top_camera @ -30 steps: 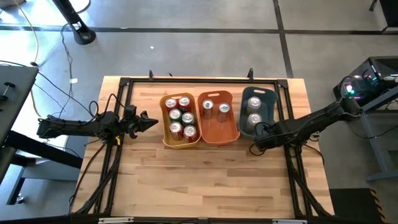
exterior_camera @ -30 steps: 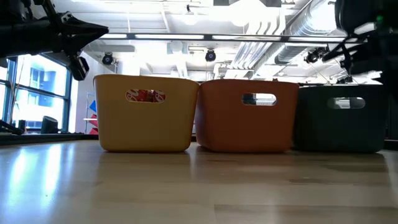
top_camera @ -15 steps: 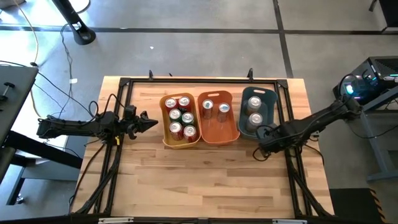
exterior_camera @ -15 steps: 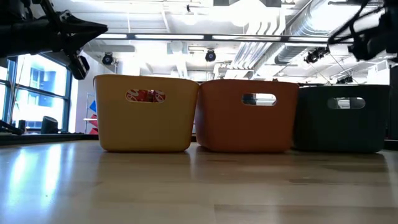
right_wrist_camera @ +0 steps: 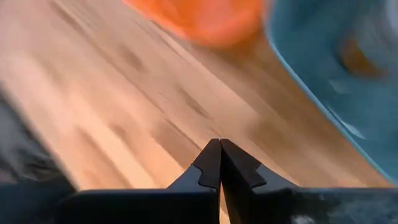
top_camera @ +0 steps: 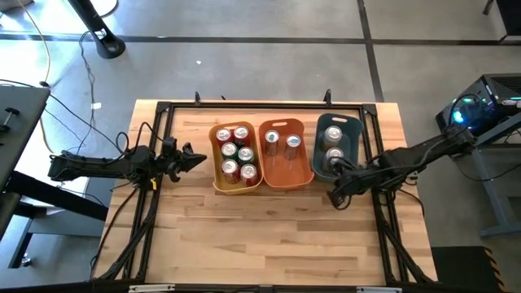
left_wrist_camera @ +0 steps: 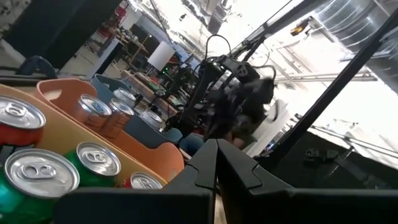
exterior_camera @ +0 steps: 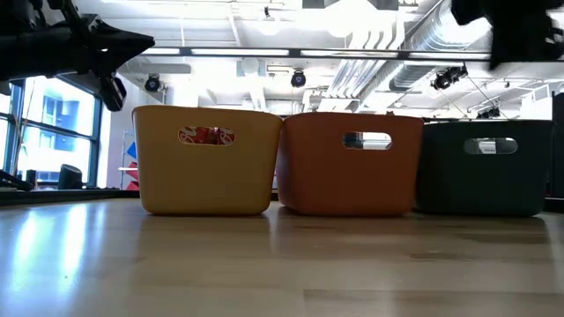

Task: Sort soda cans
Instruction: Return to Home Position

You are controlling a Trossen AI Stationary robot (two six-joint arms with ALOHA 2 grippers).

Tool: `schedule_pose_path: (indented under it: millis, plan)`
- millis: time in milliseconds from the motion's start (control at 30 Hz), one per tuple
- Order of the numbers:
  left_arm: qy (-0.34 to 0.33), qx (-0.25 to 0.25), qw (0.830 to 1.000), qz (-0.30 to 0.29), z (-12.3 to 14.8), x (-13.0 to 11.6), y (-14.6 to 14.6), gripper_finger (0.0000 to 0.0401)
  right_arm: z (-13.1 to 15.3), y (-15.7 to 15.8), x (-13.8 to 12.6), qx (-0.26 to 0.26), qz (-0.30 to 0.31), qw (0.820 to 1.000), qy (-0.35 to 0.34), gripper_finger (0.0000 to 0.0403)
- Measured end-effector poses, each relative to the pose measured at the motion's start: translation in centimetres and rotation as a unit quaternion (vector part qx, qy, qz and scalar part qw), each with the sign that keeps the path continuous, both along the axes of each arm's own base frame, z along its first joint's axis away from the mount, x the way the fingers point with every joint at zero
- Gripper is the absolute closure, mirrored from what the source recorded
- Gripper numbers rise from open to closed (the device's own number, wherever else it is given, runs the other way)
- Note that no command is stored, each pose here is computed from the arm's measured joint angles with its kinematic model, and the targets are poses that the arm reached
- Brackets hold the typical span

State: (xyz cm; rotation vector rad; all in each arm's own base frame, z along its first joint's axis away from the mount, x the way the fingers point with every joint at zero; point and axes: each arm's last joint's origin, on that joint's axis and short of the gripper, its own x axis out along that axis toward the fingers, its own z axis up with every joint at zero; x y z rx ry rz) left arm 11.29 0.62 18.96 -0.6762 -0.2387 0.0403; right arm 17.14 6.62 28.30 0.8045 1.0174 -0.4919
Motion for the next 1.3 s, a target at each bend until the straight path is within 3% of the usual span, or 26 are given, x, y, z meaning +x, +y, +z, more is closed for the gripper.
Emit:
schedule_pose_path:
  millis: [200,400,567,800,1200,1300]
  plan:
    - [-0.003,0.042,0.999,0.009,0.1,0.0,0.0,0.0401,3.3,-0.8,0.3,-0.033,-0.019,0.98,-0.197,0.0403]
    - [-0.008,0.099,0.995,0.022,0.4,-0.1,0.0,0.0401,5.3,-2.1,0.1,-0.069,-0.04,0.955,-0.285,0.0403]
    - [0.033,0.129,0.991,0.025,-0.3,0.1,0.0,0.0401,5.8,-2.8,0.7,-0.088,-0.044,0.945,-0.312,0.0403]
    - [0.088,0.093,0.992,0.013,-1.5,0.2,0.0,0.0401,6.1,-3.5,1.3,-0.088,-0.023,0.942,-0.322,0.0403]
    - [0.088,0.085,0.992,0.012,-1.5,0.2,0.0,0.0401,5.0,-5.2,0.7,-0.076,0.053,0.962,-0.255,0.0403]
    - [0.088,0.085,0.992,0.012,-1.5,0.2,0.0,0.0401,3.9,-5.1,0.1,-0.069,0.067,0.954,-0.285,0.0403]
